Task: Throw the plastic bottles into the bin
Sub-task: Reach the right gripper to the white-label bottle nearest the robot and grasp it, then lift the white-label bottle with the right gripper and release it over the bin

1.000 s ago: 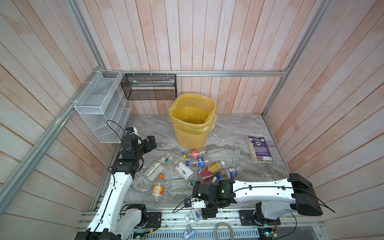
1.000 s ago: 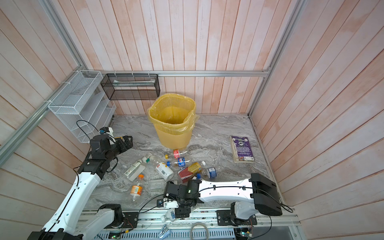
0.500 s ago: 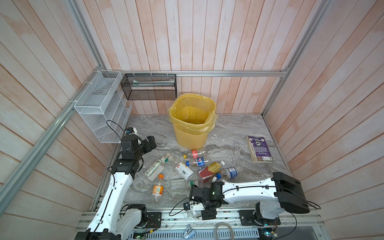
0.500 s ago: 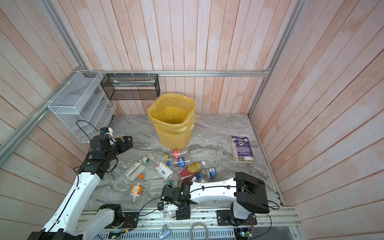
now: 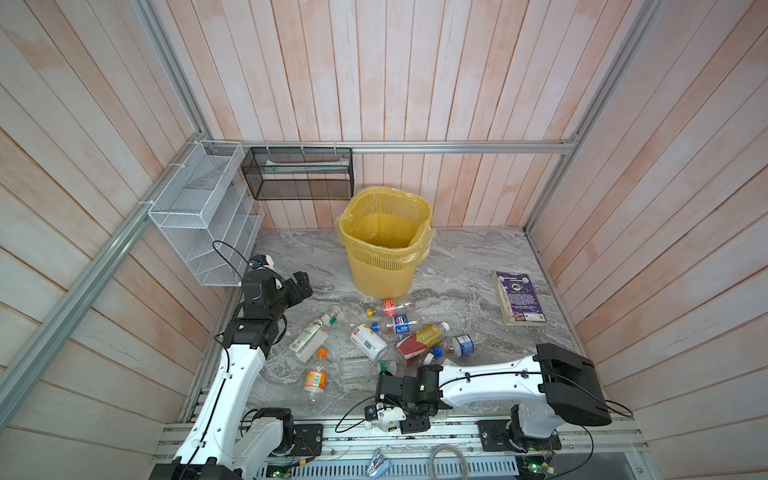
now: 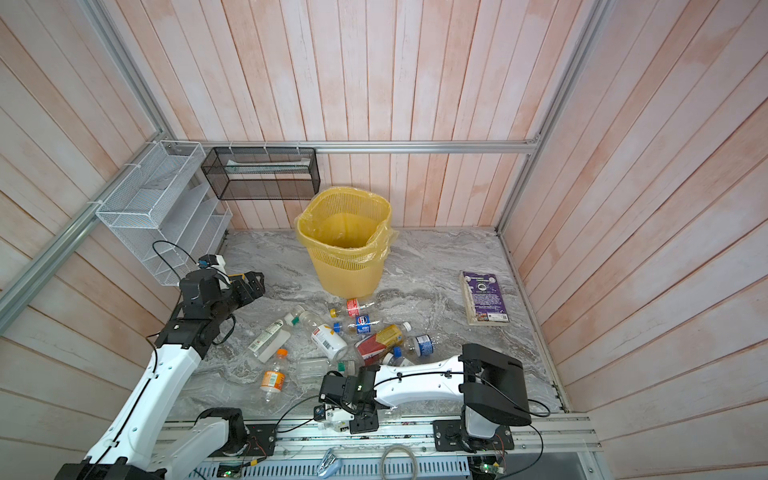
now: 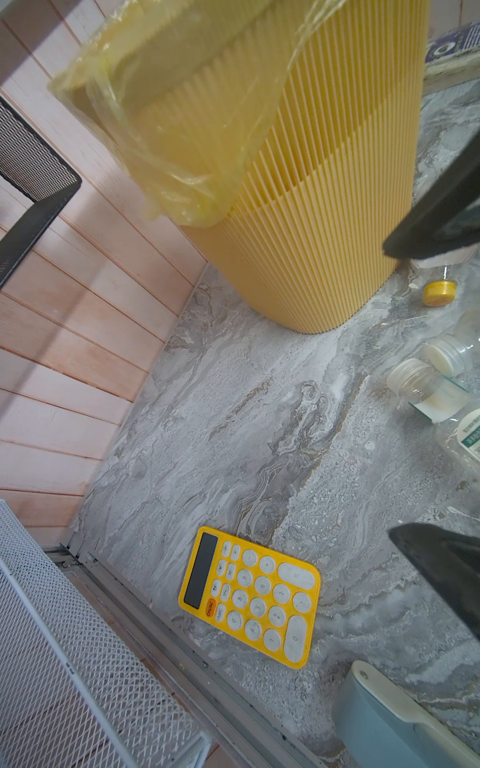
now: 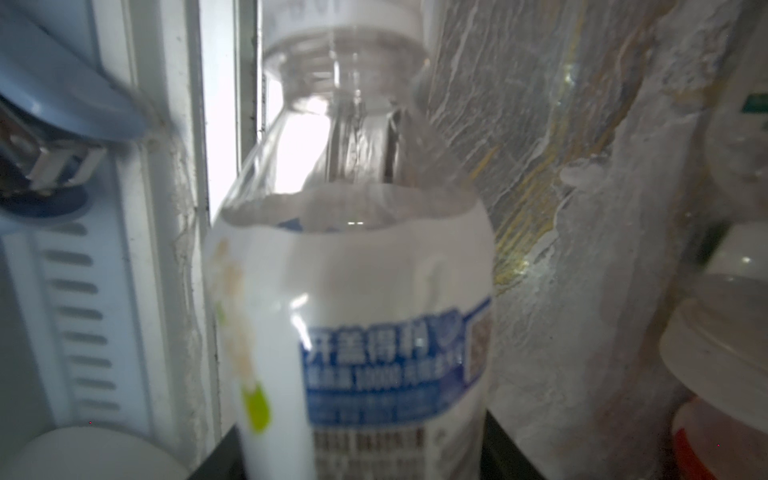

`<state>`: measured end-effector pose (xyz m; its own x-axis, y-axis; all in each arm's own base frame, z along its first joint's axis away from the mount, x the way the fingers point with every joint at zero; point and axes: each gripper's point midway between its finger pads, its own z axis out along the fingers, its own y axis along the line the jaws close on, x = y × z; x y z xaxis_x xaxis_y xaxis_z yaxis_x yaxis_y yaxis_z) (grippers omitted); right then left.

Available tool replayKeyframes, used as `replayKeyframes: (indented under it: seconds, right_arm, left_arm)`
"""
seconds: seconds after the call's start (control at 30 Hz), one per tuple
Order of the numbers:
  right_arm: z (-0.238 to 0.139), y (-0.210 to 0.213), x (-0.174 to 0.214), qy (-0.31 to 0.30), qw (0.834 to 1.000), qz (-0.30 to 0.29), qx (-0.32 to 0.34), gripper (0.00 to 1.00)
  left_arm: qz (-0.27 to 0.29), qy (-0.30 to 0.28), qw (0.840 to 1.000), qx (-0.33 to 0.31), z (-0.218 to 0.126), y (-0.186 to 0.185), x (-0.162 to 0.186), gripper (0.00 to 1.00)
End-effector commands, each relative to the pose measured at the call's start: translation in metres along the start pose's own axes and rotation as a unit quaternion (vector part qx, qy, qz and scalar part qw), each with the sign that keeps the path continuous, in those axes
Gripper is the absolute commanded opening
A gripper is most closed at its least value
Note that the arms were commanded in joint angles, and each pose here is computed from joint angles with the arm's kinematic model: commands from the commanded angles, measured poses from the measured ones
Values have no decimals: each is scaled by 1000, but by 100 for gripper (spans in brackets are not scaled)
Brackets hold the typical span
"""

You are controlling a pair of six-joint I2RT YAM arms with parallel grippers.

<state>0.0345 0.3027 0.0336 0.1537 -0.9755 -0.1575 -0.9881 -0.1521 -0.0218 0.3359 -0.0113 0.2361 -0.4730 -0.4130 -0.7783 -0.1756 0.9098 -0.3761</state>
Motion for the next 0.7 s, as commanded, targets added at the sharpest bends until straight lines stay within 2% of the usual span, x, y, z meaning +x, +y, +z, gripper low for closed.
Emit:
replayKeyframes:
  seconds: [0.0,0.07,0.13,0.2,0.23,0.3,0.37,0.5,0.6,0.67]
  right_arm:
    - [-28,-30,-17,-50,997,40,44,53]
    - [-63,-52,-30,-104,989,68,80,52]
    - [-102,-82,-39,-155,973,103,134,52]
    - [-149,-117,-43,-212,946,138,205,51]
    - [-181,-138,-44,-248,922,162,250,50]
    - [-245,-170,-44,-326,868,200,317,51]
    - [-315,-187,-39,-403,802,217,384,51]
    - [-459,-186,-9,-547,634,232,495,48]
    - [-520,-169,11,-612,549,221,524,48]
    - [-544,-161,17,-634,515,209,538,47]
  left_arm:
    - [4,-11,1000,-8,-7,2,-7,100]
    - [2,-15,1000,-8,-9,2,-9,100]
    - [-1,-19,1000,-7,-11,2,-10,100]
    - [-4,-27,1000,-3,-13,0,-13,100]
    - [-6,-31,999,-2,-13,0,-15,100]
    - [-8,-36,999,0,-15,-1,-16,100]
    - [-7,-39,999,0,-17,0,-17,100]
    - [-2,-38,999,-3,-17,1,-14,100]
    - [-3,-36,999,-3,-16,2,-12,100]
    - [-4,-36,999,-2,-15,3,-11,100]
